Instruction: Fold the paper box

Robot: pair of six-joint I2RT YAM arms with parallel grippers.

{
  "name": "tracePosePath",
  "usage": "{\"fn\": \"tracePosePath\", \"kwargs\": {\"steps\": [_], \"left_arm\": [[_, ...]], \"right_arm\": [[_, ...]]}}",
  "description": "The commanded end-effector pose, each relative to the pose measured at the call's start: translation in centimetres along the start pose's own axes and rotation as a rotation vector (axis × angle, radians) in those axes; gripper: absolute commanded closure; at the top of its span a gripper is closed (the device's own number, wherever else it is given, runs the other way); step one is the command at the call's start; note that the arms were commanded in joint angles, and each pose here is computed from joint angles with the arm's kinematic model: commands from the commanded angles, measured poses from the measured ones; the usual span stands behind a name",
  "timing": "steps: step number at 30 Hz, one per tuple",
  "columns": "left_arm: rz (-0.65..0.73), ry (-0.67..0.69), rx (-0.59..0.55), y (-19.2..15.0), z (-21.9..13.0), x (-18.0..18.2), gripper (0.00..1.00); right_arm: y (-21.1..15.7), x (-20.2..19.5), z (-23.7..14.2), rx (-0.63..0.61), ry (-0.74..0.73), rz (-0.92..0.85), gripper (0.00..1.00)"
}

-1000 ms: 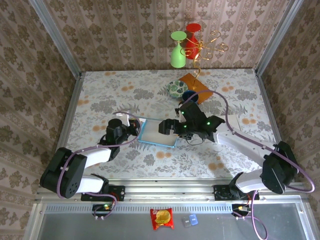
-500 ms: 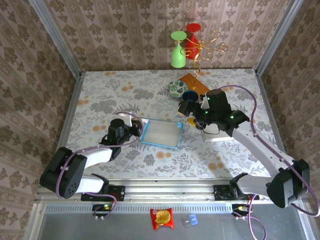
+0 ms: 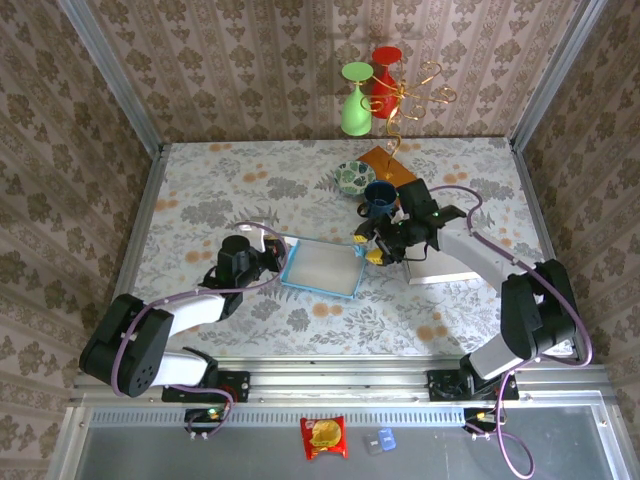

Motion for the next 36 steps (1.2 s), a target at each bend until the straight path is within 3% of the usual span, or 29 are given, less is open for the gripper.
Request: {"fn": "tracePosePath", "kwargs": {"steps": [1,9,22,26,30,36], "left_arm": [[0.029,-0.014,-0.009,0.7,0.3,-0.8,1.00],[0.005,-0.037,0.013,0.0,0.7,-0.9,1.00],[-0.151,-0.060,0.089,-2.9,-0.4,-0.5,1.00],[-0.182,-0.049,0.100,-3.1,-1.2,-0.5,0.92],[-0.229,-0.037,0.118,-2.8,-2.1,-0.8,0.78],[-0.323,-0.045,0.155,-2.7,-4.3,-1.5,0.72]], "right_arm": [[0.2,0.8,0.4,0.040,0.043,0.028,0.47],[0.5,-0.3,2.3,0.072,0.040,0.030,0.59],[-0.3,-3.5,3.6,0.097,-0.085,-0.016,0.64],[-0.4,-4.1,4.0,0.099,-0.099,-0.030,0.66],[-0.3,-4.5,4.2,0.101,-0.120,-0.035,0.69],[-0.2,-4.5,4.3,0.094,-0.128,-0.044,0.71]]}}
Point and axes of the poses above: each hand's point on the last joint's axis, 136 mm out from that joint toward the fingers, its own z axis out along the fingers, its own x axis along the line the jaws close on, y = z × x, the point moved 10 cm from there along -z, back along the fingers, and after that the axes turned 14 degrees about -z, right-handed, at the moved point
